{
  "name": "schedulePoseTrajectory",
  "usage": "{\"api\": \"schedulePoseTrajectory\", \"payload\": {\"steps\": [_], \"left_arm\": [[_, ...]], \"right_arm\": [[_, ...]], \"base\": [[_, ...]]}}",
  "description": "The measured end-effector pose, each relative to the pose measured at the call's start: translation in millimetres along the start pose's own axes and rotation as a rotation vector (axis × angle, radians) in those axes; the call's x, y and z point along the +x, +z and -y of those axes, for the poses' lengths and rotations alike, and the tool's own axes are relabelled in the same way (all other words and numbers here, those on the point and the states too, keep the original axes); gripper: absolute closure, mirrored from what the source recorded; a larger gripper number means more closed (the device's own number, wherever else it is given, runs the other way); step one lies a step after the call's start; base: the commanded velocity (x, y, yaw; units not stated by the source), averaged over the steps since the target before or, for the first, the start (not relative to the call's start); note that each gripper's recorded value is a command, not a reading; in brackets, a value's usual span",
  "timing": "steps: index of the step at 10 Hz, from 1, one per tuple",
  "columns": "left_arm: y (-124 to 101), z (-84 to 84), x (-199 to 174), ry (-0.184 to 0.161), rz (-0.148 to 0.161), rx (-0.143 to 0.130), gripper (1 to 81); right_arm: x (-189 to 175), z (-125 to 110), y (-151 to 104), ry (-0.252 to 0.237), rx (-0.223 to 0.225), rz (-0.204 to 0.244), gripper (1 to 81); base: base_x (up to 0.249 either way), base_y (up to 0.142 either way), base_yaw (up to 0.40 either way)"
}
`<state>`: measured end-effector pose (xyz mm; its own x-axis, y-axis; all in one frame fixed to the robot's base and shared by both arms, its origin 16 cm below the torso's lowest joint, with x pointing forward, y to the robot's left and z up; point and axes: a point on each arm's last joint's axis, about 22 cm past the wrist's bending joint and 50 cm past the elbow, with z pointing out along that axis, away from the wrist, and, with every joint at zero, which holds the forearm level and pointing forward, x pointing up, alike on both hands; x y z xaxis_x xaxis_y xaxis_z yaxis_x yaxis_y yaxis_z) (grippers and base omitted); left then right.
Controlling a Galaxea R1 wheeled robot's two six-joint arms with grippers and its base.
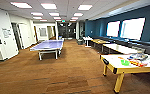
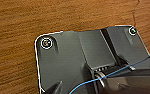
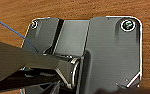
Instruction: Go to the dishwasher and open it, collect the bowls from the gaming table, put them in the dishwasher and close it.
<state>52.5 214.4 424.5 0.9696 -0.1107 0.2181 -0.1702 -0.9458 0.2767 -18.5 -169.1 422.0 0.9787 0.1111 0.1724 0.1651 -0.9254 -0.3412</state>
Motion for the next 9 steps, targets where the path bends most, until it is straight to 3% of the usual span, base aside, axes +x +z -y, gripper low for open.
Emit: {"api": "schedulePoseTrajectory", "payload": {"steps": [9], "left_arm": [[0.6,-1.6,1.6,0.000,-0.002,-0.002,1.0]], "right_arm": [[0.5,2.2,0.9,0.000,0.001,-0.001,1.0]], "base": [[0.144,0.000,0.000]]}}
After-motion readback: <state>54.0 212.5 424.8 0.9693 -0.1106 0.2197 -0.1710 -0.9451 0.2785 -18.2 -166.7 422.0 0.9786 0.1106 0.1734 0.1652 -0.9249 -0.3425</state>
